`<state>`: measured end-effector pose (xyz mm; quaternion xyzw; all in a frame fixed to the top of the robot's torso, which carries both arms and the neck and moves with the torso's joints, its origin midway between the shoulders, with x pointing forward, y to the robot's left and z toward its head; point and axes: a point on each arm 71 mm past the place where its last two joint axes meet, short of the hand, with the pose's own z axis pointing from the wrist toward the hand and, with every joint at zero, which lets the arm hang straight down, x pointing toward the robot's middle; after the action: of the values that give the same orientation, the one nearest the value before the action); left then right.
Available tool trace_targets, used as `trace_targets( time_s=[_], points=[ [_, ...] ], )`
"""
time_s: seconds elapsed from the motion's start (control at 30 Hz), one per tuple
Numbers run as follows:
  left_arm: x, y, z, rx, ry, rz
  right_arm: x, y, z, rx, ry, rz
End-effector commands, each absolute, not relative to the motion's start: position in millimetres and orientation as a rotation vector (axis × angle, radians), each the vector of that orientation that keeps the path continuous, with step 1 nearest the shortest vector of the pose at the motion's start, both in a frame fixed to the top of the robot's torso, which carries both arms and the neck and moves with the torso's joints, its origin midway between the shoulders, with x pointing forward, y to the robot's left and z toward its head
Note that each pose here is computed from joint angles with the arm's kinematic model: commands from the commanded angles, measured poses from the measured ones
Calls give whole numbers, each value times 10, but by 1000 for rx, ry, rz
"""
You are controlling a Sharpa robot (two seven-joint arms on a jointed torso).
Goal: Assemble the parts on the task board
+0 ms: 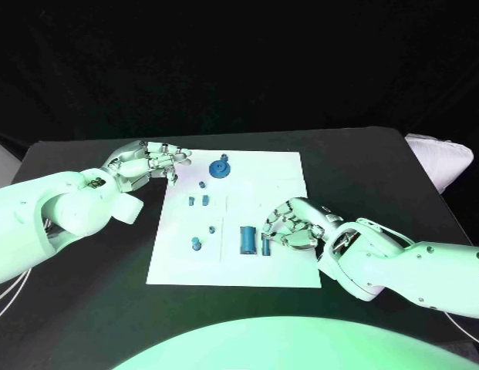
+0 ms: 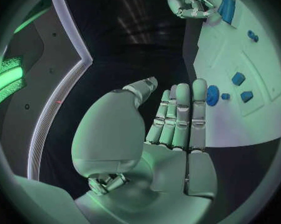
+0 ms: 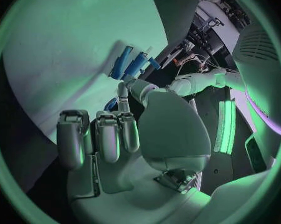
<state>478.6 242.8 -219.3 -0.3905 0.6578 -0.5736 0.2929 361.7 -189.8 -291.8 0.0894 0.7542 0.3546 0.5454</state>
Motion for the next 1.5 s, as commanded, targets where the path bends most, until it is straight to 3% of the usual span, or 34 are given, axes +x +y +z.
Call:
trace_targets(
  time_s=[0.03,1.13,1.5],
  points=[
    [4781,2410,-2183,-1027,1757,-1547,3609,-1877,-2948,178,1826,839],
    [4780,2416,-2183,-1026,1757,-1544,3678,-1873,-3010,97,1833,744],
    [4779,2416,-2183,-1026,1758,-1544,3681,-1869,-2993,89,1806,766]
  ],
)
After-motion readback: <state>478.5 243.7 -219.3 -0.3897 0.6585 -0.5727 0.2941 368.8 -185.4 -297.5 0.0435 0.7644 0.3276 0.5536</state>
